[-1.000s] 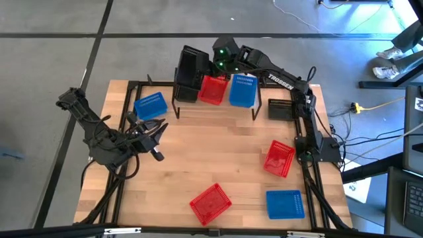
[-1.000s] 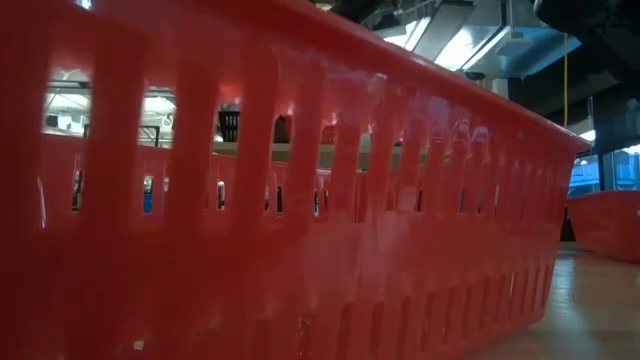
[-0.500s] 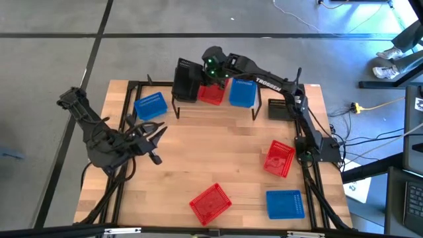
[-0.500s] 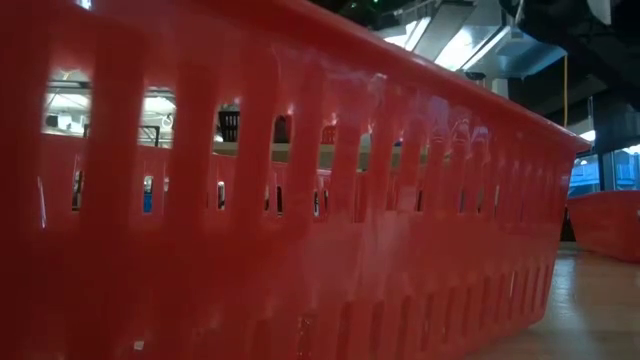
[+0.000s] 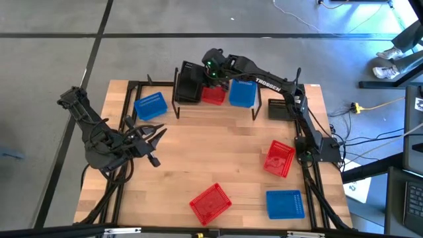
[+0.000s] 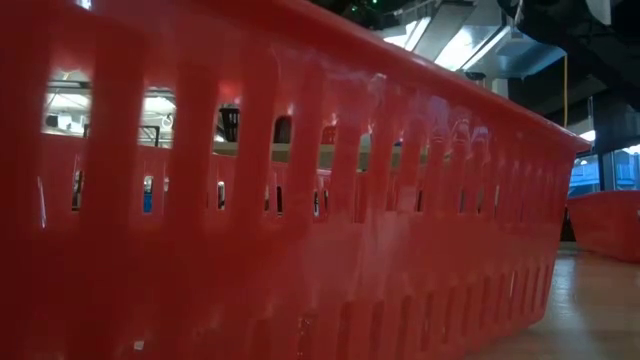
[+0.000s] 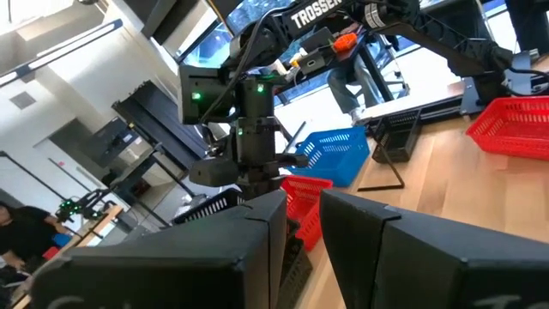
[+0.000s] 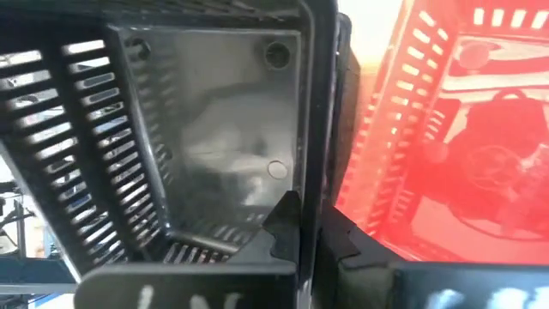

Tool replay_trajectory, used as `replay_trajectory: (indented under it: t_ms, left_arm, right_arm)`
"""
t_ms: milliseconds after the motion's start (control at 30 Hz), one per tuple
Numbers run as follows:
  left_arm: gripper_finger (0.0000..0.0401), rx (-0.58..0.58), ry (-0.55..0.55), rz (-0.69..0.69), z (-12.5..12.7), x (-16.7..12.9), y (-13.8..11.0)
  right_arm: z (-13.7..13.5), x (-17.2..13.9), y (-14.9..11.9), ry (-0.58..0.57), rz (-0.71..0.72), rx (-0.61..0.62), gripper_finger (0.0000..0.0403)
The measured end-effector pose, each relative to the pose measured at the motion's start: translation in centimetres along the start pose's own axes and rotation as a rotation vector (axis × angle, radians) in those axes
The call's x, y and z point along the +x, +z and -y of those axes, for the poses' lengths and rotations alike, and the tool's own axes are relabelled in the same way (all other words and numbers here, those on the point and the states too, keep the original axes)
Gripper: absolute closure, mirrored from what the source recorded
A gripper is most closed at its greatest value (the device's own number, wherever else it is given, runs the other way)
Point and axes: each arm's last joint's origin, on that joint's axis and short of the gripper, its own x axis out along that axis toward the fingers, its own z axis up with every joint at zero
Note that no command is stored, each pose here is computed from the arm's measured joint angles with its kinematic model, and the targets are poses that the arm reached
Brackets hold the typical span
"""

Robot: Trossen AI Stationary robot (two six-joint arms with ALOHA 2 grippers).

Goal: Stack baskets on shelf by color
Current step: Stack the bottom black bin on the black bin on the shelf

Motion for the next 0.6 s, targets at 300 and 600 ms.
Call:
replay_trajectory:
  t_ms: [300,600]
  left_arm:
    - [0.0332,0.0,0.0,0.0,0.0,-0.01,0.0]
    - [0.0332,0.0,0.0,0.0,0.0,0.0,0.0]
  right_arm:
    - [-0.11,0.0,0.01,0.014,-0.005,-0.064,0.039]
    - [-0.13,0.0,-0.05,0.022,-0.026,-0.068,0.0382]
